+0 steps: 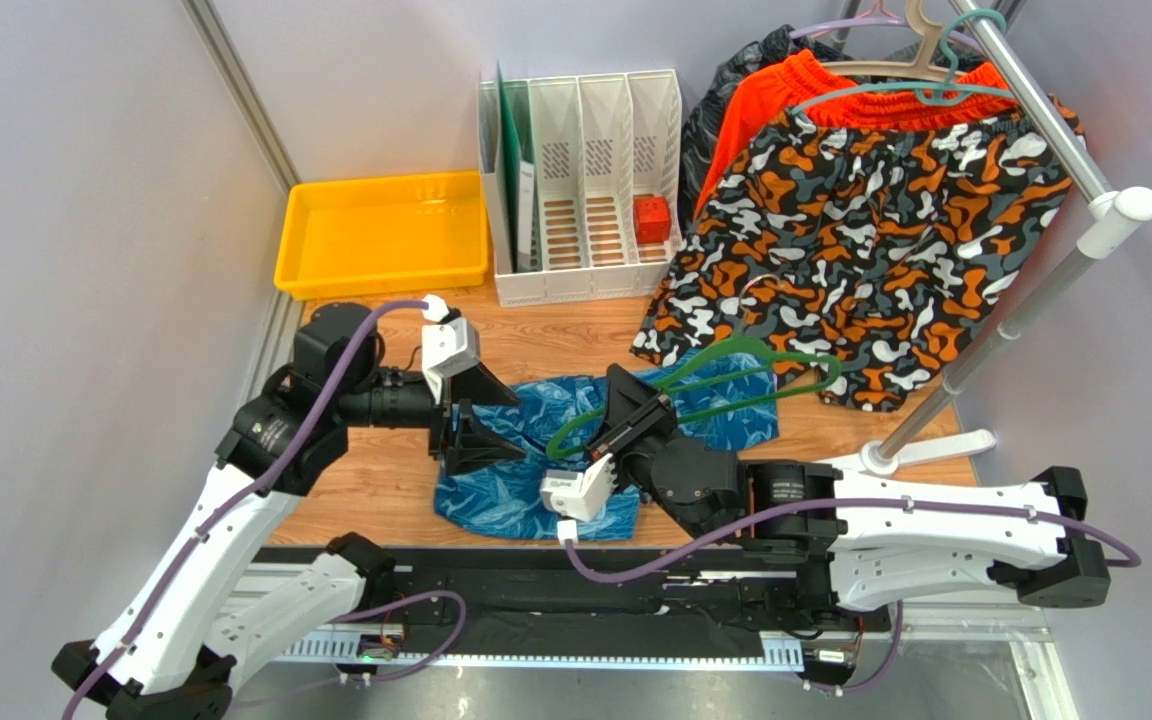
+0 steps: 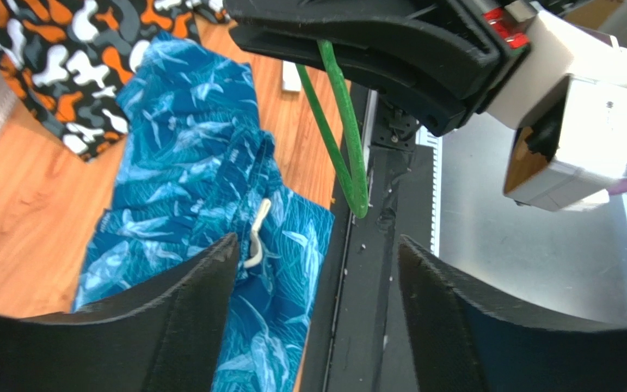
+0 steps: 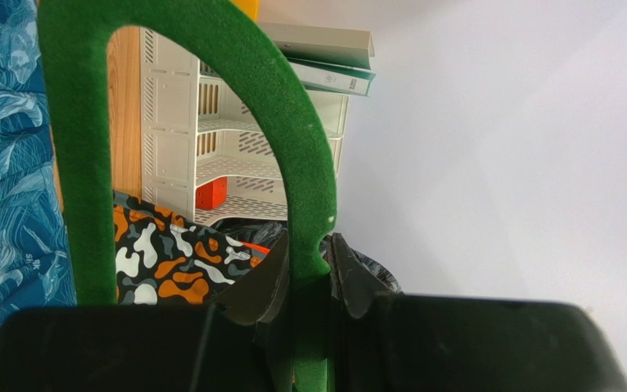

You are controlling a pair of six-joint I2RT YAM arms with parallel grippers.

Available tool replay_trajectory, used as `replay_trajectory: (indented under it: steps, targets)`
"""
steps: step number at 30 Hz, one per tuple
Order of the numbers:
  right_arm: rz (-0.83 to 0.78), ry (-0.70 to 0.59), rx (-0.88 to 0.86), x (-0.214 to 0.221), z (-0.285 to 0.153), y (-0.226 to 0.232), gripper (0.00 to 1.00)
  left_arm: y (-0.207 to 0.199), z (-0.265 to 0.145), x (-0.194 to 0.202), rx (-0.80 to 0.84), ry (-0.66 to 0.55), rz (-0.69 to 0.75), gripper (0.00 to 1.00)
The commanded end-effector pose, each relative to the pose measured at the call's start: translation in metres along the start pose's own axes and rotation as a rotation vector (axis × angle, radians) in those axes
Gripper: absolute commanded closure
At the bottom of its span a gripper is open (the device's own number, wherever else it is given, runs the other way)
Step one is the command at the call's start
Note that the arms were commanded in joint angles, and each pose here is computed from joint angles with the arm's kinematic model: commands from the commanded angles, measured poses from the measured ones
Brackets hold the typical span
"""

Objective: Place the shorts on the hanger

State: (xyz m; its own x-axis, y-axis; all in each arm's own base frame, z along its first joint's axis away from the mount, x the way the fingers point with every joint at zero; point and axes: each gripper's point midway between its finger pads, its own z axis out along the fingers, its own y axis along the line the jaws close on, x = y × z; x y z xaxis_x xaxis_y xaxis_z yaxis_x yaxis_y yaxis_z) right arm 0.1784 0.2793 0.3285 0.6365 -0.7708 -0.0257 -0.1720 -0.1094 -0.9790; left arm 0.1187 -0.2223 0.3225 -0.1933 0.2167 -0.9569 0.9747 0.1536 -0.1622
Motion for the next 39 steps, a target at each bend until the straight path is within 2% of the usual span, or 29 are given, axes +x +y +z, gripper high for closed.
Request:
replay_trajectory:
  steps: [1, 6, 13, 16, 19, 22, 23, 25, 26, 28, 31, 32, 34, 35, 39]
  targets:
    - [0.062, 0.028, 0.060, -0.001, -0.002, -0.029, 1.00, 0.000, 0.009, 0.004, 0.025, 0.001, -0.029, 0.27]
    - [0.043, 0.038, 0.036, -0.008, 0.006, -0.024, 1.00, 0.000, 0.020, 0.011, 0.070, 0.037, -0.048, 0.30]
    - [0.021, 0.053, 0.042, -0.015, 0.015, -0.029, 1.00, 0.015, 0.033, 0.015, 0.049, 0.066, -0.084, 0.34]
    - [0.005, 0.061, 0.036, -0.019, 0.019, -0.027, 1.00, 0.025, 0.039, 0.016, 0.021, 0.079, -0.108, 0.45]
    - [0.005, 0.050, 0.037, -0.023, 0.021, -0.027, 1.00, 0.033, 0.043, 0.019, 0.003, 0.096, -0.129, 0.61]
    - [0.003, 0.050, 0.029, -0.022, 0.020, -0.025, 0.98, 0.036, 0.045, 0.021, -0.008, 0.109, -0.157, 1.00]
    - [0.008, 0.043, 0.017, -0.023, 0.020, -0.021, 0.88, 0.037, 0.044, 0.020, -0.013, 0.107, -0.158, 1.00]
    - [-0.005, 0.050, -0.011, -0.017, 0.017, -0.011, 0.79, 0.038, 0.041, 0.020, 0.001, 0.085, -0.198, 1.00]
    - [-0.001, 0.050, -0.017, -0.015, 0.015, -0.007, 0.66, 0.037, 0.040, 0.019, 0.012, 0.075, -0.212, 1.00]
    - [0.004, 0.054, -0.027, -0.006, 0.007, 0.000, 0.46, 0.042, 0.035, 0.024, 0.006, 0.069, -0.227, 1.00]
    - [0.035, 0.059, -0.044, 0.006, -0.004, 0.007, 0.33, 0.044, 0.029, 0.030, -0.004, 0.068, -0.223, 1.00]
    - [0.045, 0.061, -0.051, 0.009, -0.007, 0.008, 0.24, 0.044, 0.028, 0.031, -0.003, 0.068, -0.229, 1.00]
    - [0.097, 0.064, -0.055, 0.018, -0.015, 0.007, 0.16, 0.045, 0.024, 0.035, -0.001, 0.070, -0.199, 1.00]
    - [0.114, 0.065, -0.061, 0.022, -0.019, 0.006, 0.08, 0.046, 0.023, 0.036, -0.013, 0.071, -0.197, 1.00]
    - [0.321, 0.088, -0.068, 0.051, -0.035, 0.001, 0.00, 0.048, 0.011, 0.036, -0.006, 0.056, -0.196, 1.00]
